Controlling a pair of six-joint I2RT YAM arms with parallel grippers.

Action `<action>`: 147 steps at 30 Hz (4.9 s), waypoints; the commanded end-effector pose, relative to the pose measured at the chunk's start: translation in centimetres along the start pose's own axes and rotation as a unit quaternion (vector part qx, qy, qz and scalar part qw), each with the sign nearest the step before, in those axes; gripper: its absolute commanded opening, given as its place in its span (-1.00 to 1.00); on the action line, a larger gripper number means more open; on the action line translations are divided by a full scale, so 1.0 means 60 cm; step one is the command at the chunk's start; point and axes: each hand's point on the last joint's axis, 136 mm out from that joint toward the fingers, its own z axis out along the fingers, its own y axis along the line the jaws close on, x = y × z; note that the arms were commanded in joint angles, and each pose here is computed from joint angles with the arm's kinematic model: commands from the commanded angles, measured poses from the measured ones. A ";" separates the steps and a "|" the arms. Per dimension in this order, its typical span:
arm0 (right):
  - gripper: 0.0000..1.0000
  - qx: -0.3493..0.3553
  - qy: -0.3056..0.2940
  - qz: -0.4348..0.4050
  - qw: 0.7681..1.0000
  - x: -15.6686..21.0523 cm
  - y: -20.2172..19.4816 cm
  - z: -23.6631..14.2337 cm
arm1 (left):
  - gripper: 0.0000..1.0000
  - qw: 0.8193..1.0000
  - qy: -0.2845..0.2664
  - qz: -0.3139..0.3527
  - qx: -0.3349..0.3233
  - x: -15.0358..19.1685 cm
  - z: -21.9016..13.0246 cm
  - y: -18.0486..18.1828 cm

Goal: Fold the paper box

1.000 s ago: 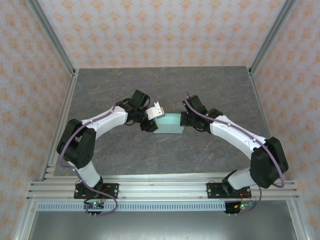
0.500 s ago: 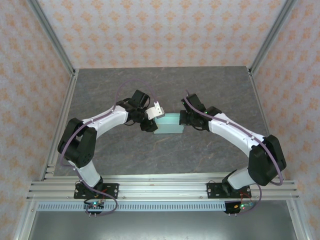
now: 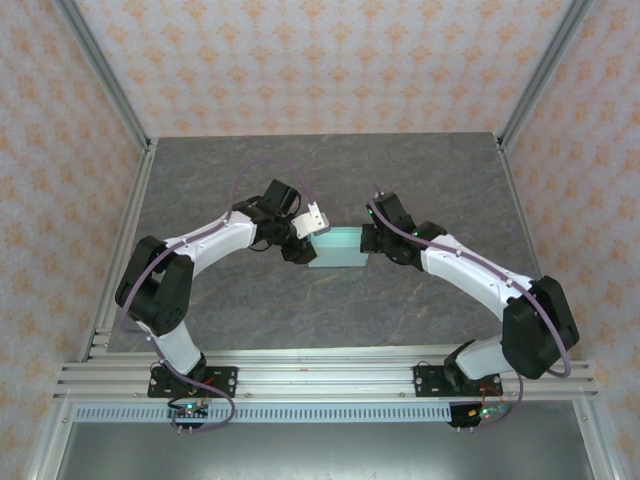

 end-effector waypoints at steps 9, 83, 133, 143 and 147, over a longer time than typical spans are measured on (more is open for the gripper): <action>-1.00 0.010 -0.001 0.003 1.000 0.006 -0.006 -0.011 | 0.14 0.999 -0.032 -0.017 -0.040 -0.024 -0.035 0.018; -1.00 0.014 -0.046 0.061 0.997 -0.009 0.007 -0.026 | -1.00 0.903 -0.136 -0.392 -0.114 -0.114 -0.065 0.023; -1.00 0.028 -0.060 0.054 0.996 0.005 -0.009 -0.003 | -1.00 0.875 -0.182 -0.391 -0.220 -0.013 -0.023 0.031; -1.00 0.018 -0.075 0.031 0.997 0.025 -0.018 0.010 | -1.00 0.878 -0.171 -0.377 -0.241 0.021 0.003 0.015; -1.00 0.013 -0.079 0.032 0.996 0.041 -0.025 0.019 | -1.00 0.875 -0.171 -0.374 -0.254 0.043 0.014 0.011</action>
